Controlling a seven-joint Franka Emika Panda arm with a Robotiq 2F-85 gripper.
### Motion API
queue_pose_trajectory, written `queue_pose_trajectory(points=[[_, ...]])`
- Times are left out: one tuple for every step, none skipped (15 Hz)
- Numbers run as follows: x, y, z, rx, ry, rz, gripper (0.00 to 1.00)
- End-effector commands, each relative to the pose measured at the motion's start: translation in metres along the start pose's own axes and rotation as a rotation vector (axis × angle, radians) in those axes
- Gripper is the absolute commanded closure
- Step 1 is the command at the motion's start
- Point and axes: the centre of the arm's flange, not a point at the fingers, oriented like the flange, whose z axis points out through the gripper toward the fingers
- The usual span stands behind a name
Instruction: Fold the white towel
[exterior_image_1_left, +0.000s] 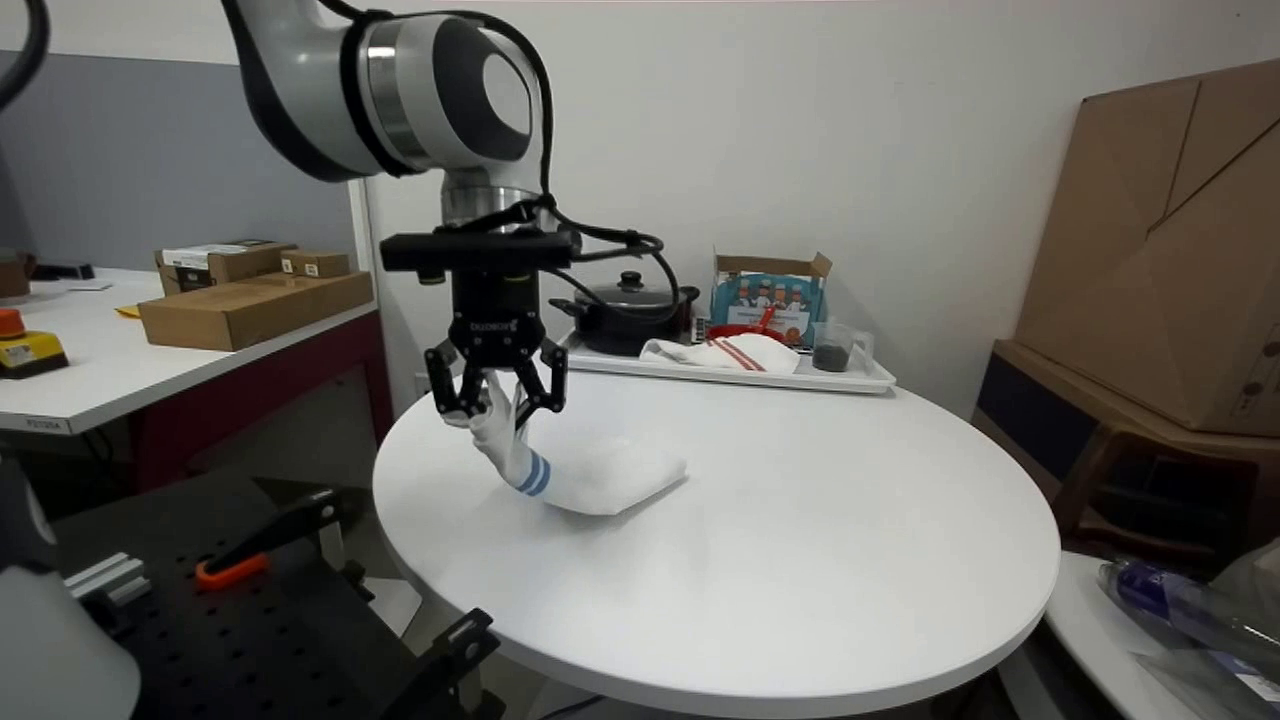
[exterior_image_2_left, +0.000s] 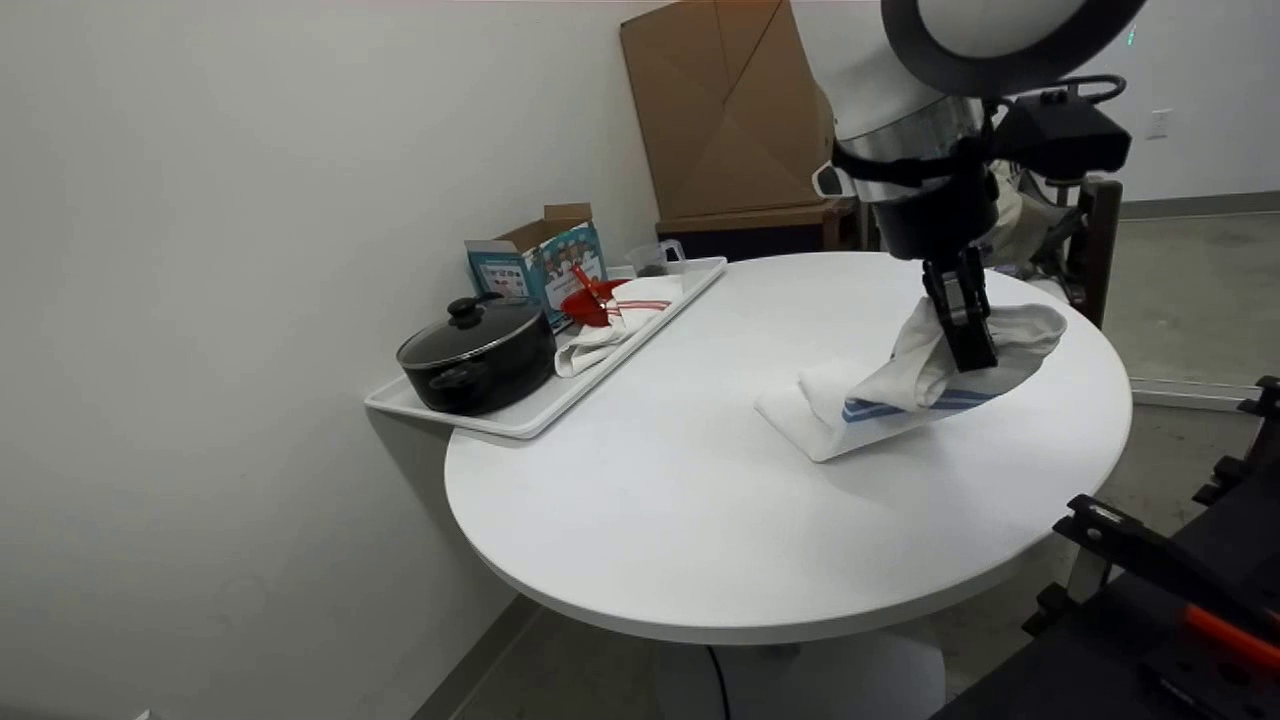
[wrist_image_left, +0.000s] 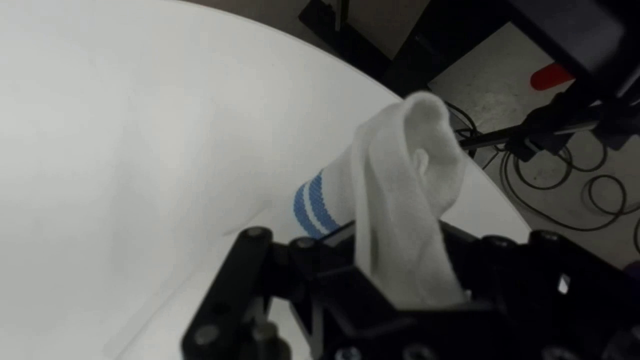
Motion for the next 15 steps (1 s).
queue_pose_trajectory(points=[[-0.026, -0.010, -0.047, 0.004, -0.028, -0.022, 0.91], [-0.027, -0.009, -0.053, 0.005, -0.035, -0.024, 0.92], [-0.025, -0.007, -0.058, 0.004, -0.042, -0.021, 0.92], [-0.025, -0.006, -0.062, 0.003, -0.052, -0.015, 0.92], [-0.022, -0.001, -0.065, 0.003, -0.066, -0.008, 0.92], [-0.021, 0.003, -0.067, 0.001, -0.078, -0.003, 0.92], [-0.017, 0.009, -0.068, 0.002, -0.096, 0.005, 0.91], [-0.014, 0.014, -0.070, 0.006, -0.112, 0.007, 0.92], [-0.010, 0.021, -0.073, 0.017, -0.130, 0.015, 0.92], [-0.007, 0.029, -0.077, 0.031, -0.141, 0.022, 0.92], [-0.004, 0.039, -0.082, 0.044, -0.144, 0.039, 0.93], [0.001, 0.053, -0.088, 0.062, -0.146, 0.062, 0.92], [0.007, 0.072, -0.095, 0.088, -0.142, 0.099, 0.93], [0.011, 0.090, -0.102, 0.110, -0.137, 0.136, 0.92], [0.017, 0.115, -0.106, 0.137, -0.132, 0.182, 0.92]])
